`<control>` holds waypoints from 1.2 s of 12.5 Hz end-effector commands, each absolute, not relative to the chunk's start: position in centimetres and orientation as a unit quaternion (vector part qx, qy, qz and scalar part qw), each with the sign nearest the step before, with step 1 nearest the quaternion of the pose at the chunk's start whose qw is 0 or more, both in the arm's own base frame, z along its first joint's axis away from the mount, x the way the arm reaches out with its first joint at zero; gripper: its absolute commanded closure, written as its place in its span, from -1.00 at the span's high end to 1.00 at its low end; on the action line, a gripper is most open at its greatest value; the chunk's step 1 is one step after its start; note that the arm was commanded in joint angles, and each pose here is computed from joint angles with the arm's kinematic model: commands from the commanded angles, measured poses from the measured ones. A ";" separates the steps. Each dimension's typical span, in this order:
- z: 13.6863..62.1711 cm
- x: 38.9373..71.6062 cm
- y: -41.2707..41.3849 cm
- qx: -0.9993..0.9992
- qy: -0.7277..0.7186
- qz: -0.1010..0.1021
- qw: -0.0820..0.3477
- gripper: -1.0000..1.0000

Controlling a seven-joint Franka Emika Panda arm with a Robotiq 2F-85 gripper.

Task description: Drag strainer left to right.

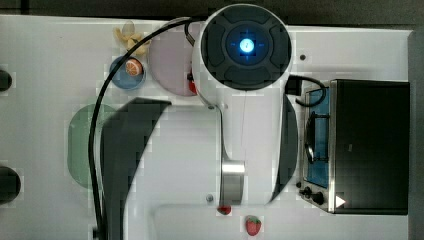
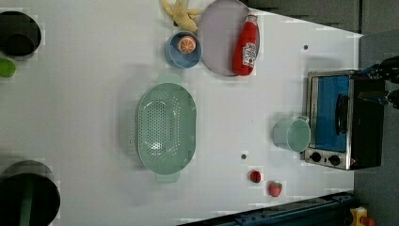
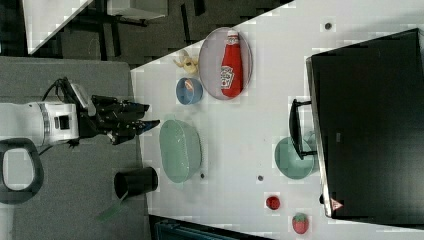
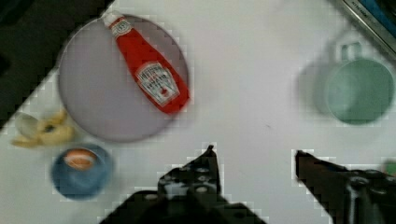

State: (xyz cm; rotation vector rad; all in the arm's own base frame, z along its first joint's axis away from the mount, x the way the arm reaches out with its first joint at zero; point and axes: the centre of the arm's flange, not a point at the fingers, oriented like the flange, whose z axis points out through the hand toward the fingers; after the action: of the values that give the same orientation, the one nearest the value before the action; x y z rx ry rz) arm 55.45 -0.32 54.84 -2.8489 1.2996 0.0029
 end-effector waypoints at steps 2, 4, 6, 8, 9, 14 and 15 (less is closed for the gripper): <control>62.6 41.0 -3.9 -0.902 0.432 -0.004 0.004 0.82; 62.4 41.1 -3.4 -0.904 0.428 -0.003 0.003 1.00; 61.7 41.6 -0.4 -0.915 0.404 0.003 0.007 1.00; 60.1 42.6 4.6 -0.929 0.370 0.008 0.006 1.00; 59.1 43.1 7.3 -0.932 0.362 0.006 -0.002 1.00; 51.2 45.5 21.4 -0.919 0.395 -0.003 -0.018 1.00; 49.1 45.9 23.8 -0.908 0.419 -0.001 -0.013 1.00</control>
State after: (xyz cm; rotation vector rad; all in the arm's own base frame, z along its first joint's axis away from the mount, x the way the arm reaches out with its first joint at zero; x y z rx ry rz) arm 47.61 23.78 47.09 -2.9677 1.1103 0.0337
